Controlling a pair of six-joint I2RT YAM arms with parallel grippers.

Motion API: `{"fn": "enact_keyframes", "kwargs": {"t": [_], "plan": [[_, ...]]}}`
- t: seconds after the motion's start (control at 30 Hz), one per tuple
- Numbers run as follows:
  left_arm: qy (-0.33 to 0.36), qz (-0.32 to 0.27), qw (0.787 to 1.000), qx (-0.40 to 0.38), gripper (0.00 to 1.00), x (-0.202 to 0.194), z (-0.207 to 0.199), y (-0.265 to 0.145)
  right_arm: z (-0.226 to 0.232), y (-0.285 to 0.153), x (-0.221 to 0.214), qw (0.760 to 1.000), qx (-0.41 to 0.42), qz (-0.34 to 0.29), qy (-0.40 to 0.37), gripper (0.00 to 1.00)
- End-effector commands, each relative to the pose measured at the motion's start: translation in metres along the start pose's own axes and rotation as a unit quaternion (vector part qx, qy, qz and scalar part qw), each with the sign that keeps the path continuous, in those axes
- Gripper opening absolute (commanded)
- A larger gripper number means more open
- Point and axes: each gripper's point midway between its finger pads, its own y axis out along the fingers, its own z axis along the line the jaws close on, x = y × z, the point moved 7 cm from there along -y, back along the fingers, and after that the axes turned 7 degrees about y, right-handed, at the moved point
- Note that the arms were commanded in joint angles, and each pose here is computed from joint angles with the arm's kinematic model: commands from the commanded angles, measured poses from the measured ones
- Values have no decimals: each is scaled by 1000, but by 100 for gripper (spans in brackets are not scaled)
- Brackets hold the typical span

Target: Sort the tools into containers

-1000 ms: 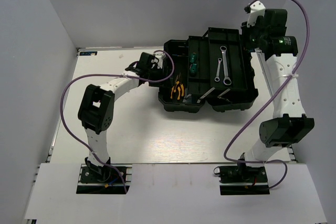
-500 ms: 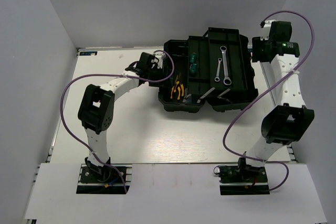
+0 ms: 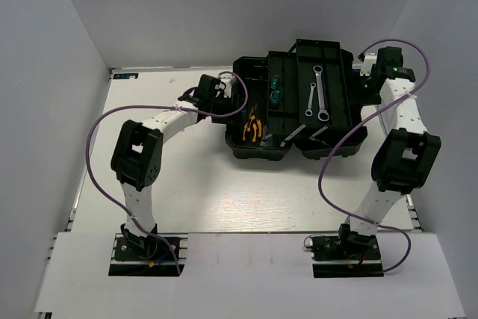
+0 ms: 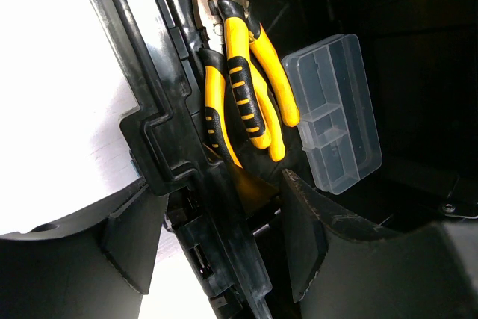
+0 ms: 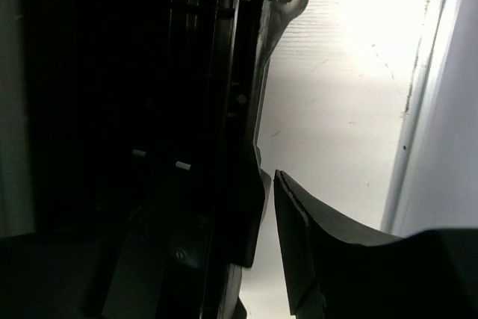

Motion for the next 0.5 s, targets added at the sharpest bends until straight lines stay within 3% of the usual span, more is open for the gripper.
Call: {"fn": "enact_keyframes", "kwargs": {"t": [0.0, 0.17, 0.2, 0.33, 0.47], "plan": [[7, 6, 1000, -11, 60, 0, -1, 6, -1, 6, 5, 1000, 19, -12, 6, 59], [5, 10, 1000, -10, 60, -2, 1, 9, -4, 13, 1, 1000, 17, -5, 7, 50], [5, 10, 1000, -10, 60, -2, 1, 9, -3, 12, 1, 1000, 23, -7, 4, 37], [5, 10, 1000, -10, 60, -2, 1, 9, 2, -2, 4, 999, 30, -20, -1, 0], [5, 11, 1000, -14, 60, -2, 0, 8, 8, -19, 8, 999, 35, -24, -9, 0]]}}
